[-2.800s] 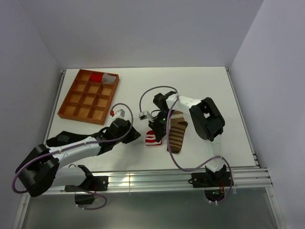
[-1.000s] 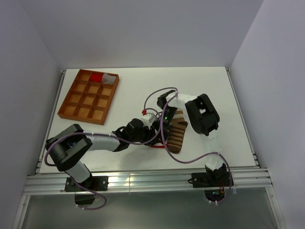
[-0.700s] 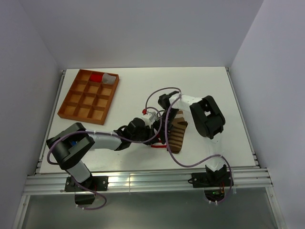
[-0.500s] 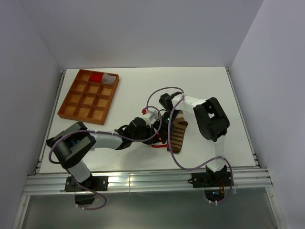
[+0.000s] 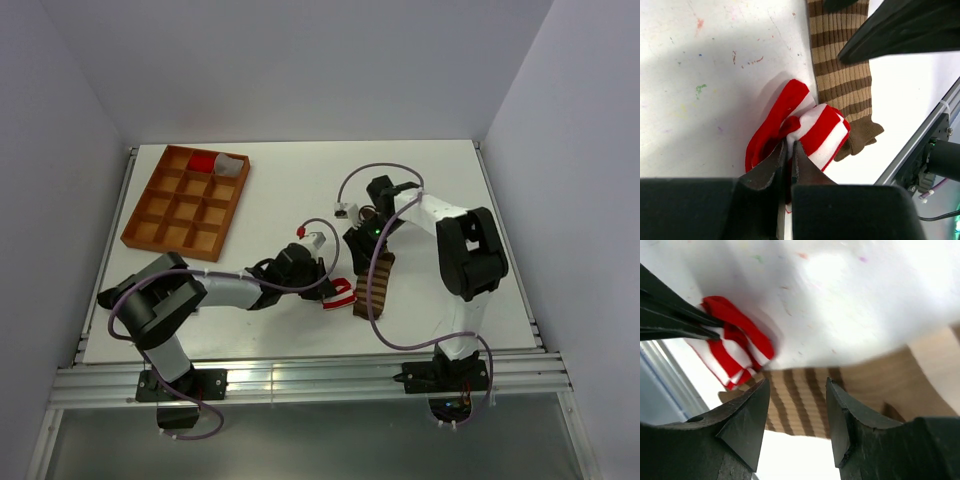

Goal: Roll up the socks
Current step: Move the sock to the center of the board.

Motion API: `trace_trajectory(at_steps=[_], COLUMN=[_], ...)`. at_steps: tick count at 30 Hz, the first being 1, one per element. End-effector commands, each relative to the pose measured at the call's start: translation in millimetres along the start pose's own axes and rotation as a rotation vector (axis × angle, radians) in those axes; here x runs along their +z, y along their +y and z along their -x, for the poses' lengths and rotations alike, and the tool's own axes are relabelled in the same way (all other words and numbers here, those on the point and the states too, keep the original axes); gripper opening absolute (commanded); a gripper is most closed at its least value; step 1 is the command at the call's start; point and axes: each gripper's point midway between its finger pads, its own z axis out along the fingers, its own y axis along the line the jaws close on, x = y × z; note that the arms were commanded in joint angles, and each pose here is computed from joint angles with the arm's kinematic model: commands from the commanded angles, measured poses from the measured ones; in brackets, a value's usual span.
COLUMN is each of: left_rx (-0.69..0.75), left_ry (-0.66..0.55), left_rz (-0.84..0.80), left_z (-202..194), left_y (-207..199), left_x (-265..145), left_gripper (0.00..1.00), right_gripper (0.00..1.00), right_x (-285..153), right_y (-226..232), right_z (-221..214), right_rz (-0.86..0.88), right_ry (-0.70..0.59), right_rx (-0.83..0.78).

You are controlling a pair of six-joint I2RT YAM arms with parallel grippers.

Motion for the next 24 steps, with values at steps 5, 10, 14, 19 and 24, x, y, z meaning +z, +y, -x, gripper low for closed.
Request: trace_trajectory(at_steps=[5, 10, 14, 19, 24], left_rx=[-0.042, -0.07, -0.104, -0.17, -0.216], left_ry=[0.182, 0.206, 0.246, 0.316, 0.382], left_rz=[0.17, 0.2, 0.223, 0.25, 0.265], left_z=[-48, -50, -53, -60, -68], left_y=[41, 43, 43, 51, 60], left_x=[0, 1, 1, -4, -10], left_gripper=[0.0, 0.0, 0.0, 0.0, 0.0], right_gripper=[0.54, 0.54, 0.54, 0.54, 0.54], right_x=[-2, -6, -16, -33, -51], right_y=[-26, -45, -59, -83, -75], right_z=[-18, -38, -48, -53, -36], right_rz=[-0.121, -0.182, -0.253, -0.379, -0.389], right_ry=[0.024, 0.064, 0.091, 0.097, -0.007], right_rx=[0.027, 0.068, 0.087, 0.092, -0.011])
